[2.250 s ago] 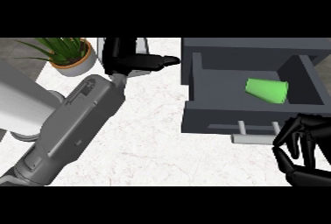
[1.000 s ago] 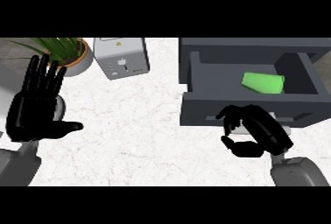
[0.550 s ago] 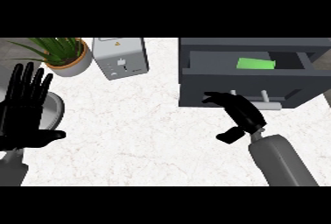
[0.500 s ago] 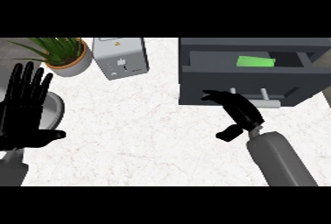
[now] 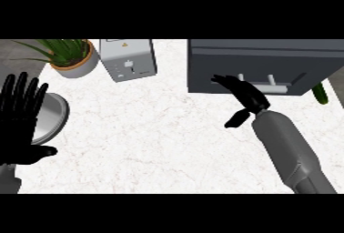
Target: Pick up the cup, place it into the drawer and close the drawer
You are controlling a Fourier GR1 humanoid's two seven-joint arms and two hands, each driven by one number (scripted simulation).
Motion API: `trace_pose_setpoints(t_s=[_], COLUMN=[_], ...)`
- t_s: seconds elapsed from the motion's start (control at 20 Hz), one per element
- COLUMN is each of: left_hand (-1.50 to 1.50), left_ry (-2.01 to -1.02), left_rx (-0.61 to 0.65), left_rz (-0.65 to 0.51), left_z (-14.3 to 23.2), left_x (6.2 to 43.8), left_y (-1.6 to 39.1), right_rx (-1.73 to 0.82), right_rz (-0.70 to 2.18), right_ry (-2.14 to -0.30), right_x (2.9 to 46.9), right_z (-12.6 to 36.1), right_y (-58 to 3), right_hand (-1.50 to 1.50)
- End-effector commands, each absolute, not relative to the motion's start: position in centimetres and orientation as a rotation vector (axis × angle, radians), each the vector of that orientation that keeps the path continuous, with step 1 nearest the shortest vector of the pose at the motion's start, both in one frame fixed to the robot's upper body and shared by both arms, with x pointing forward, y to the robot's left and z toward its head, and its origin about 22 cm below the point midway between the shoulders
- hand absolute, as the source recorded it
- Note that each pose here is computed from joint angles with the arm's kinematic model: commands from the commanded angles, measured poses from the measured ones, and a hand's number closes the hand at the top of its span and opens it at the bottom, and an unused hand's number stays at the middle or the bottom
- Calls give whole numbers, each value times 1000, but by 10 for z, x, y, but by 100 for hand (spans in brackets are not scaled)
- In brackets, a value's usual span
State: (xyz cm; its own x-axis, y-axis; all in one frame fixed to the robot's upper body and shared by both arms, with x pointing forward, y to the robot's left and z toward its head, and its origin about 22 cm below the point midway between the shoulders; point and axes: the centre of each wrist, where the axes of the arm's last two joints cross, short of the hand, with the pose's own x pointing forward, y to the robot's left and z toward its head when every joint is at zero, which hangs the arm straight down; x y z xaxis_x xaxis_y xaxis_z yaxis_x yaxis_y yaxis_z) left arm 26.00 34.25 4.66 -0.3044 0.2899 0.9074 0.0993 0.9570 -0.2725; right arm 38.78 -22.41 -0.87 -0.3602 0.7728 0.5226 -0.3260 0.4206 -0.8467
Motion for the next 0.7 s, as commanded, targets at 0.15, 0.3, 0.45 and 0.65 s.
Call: trace_pose_setpoints(t_s=[0.15, 0.3, 0.45, 0.65], left_hand=[-150, -150, -150, -150], left_ry=[-1890, -1874, -1889, -1889], left_rx=[-306, -328, -323, -308], left_rz=[194, 185, 164, 138], left_z=[58, 48, 44, 46], left_x=[269, 259, 271, 268], left_y=[341, 348, 337, 349], right_rx=[-379, -373, -389, -413], right_rz=[1206, 1199, 1171, 1151], right_ry=[-1501, -1490, -1491, -1506], right_x=[405, 425, 431, 430], right_z=[-8, 20, 36, 37], right_y=[-261, -258, -272, -283], right_hand=[-150, -150, -150, -150])
